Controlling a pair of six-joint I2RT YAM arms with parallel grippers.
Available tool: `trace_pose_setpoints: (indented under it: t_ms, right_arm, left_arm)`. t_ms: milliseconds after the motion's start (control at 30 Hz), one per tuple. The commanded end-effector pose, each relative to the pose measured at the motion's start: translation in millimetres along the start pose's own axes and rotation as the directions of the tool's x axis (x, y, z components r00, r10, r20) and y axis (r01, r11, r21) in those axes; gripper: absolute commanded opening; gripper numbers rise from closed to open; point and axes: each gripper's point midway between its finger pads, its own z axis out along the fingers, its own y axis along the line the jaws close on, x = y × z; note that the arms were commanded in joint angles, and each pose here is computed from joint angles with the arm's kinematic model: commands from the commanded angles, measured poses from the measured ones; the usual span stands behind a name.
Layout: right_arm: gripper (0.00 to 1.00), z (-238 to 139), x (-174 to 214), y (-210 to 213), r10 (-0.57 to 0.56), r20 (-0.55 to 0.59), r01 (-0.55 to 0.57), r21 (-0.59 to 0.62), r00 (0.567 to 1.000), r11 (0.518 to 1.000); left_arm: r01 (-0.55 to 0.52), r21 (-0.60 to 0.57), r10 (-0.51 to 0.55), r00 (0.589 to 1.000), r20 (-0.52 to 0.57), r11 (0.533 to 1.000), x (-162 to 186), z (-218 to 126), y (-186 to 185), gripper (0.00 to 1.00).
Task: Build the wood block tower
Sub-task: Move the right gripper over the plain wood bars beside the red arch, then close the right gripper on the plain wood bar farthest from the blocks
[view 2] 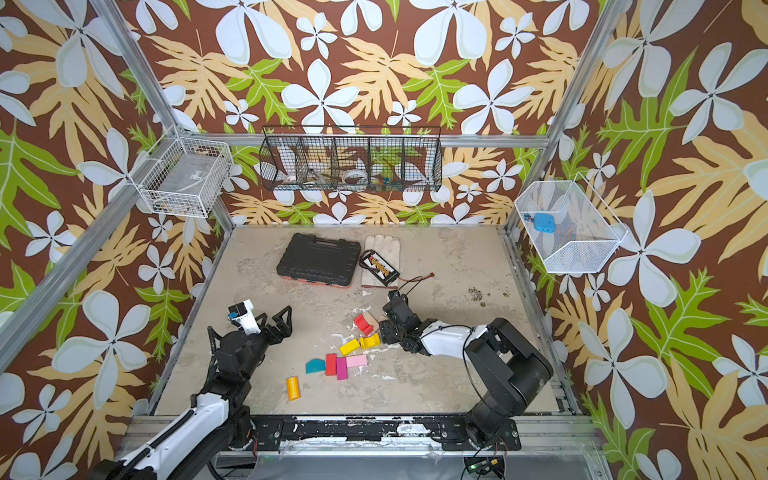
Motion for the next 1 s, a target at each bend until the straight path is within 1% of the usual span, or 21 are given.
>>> trace_pose_setpoints:
  t_ms: [0, 100, 233, 433, 600, 800, 967]
  right_arm:
    - [0.76, 0, 2, -8, -0.012, -0.004, 0.012, 0.046, 1.000, 0.999]
    - [0.74, 2, 5, -7, -0.015, -0.010, 0.016, 0.046, 1.000, 0.999]
    - [0.63, 8, 7, -10, -0.022, -0.024, 0.024, 0.069, 0.999, 0.997]
    - [0.59, 17, 9, -9, -0.026, -0.039, 0.029, 0.076, 0.999, 0.997]
    - [0.49, 19, 8, -9, -0.016, -0.035, 0.019, 0.081, 0.999, 0.997]
    - [0.45, 25, 10, -7, -0.001, -0.038, 0.004, 0.072, 0.999, 0.997]
    - [0.37, 25, 12, -13, 0.016, -0.037, -0.012, 0.109, 0.999, 0.994]
  left_arm:
    - [0.009, 0.023, -0.009, 1.000, 0.025, 1.000, -7, 0, -5, 1.00]
    - [0.008, 0.022, -0.009, 1.000, 0.023, 1.000, -6, 0, -5, 1.00]
    - [0.008, 0.024, -0.009, 1.000, 0.019, 1.000, -5, 1, -6, 1.00]
    - [0.008, 0.024, -0.009, 1.000, 0.018, 1.000, -5, 1, -6, 1.00]
    - [0.007, 0.026, -0.007, 1.000, 0.017, 1.000, -5, 1, -6, 1.00]
    - [0.003, 0.040, -0.003, 1.000, 0.015, 0.999, -5, 1, -9, 1.00]
    - [-0.003, 0.056, 0.002, 1.000, 0.014, 0.998, -5, 1, -12, 1.00]
